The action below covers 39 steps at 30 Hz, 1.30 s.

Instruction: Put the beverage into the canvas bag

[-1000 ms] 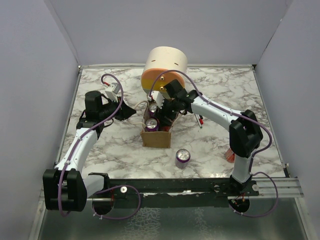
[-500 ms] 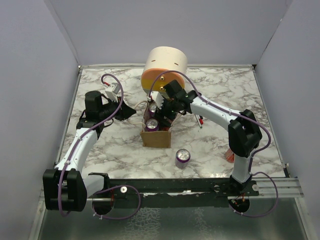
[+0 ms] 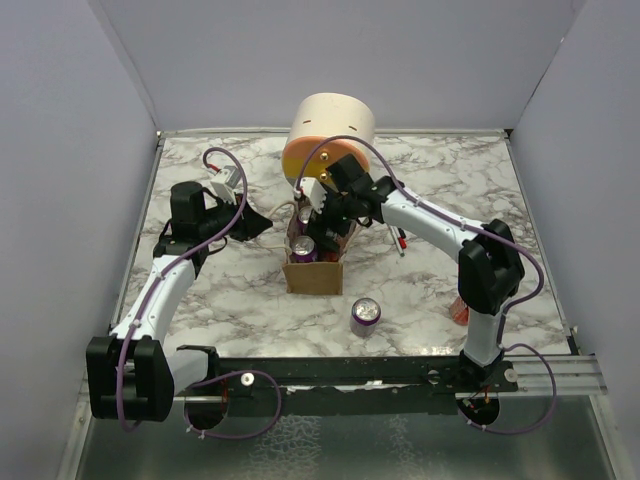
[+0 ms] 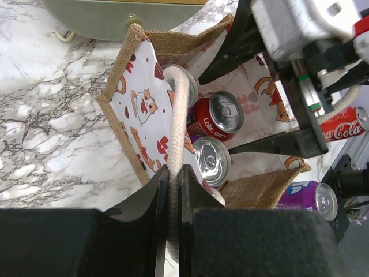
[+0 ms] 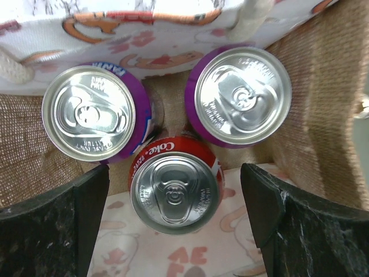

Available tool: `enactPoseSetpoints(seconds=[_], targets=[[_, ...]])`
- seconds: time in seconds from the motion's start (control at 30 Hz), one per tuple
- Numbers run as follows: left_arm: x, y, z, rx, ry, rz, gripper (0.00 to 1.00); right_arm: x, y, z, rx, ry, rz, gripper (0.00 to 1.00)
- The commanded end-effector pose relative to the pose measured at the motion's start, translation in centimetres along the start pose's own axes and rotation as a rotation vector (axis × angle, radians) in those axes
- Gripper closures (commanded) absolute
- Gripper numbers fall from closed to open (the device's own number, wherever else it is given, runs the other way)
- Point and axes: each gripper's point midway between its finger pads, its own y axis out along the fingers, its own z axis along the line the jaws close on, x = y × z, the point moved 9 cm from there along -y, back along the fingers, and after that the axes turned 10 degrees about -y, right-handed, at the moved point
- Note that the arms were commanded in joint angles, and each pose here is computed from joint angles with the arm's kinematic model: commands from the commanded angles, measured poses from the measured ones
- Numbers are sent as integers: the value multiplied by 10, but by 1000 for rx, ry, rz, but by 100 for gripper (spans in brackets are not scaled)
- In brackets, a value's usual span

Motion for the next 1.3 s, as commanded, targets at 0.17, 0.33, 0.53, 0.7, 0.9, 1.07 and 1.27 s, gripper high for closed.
enactPoseSetpoints(seconds=[0.17,0.33,0.53,0.7,0.9,1.07,1.27], targets=[[2,3,-2,-29,21,13,100,46,-43,-11,-64,-46,-128,5],[1,4,-1,-28,19,14,100,66,-68,-11,-69,-64,-185,5],[3,4,-2,-34,10,11,100,88,-103,-5,-68,-102,-259,5],[3,4,-5,-40,11,10,100,89,-130,4,-107,-148,-287,5],[5,4,-4,-25,13,12,100,71,-155,32,-89,-188,-303,5],[11,3,-6,-18,23,-1,100,49,-175,57,-103,-236,-308,4],[11,3,-5,-2,24,-11,100,21,-186,87,-46,-286,-301,3]])
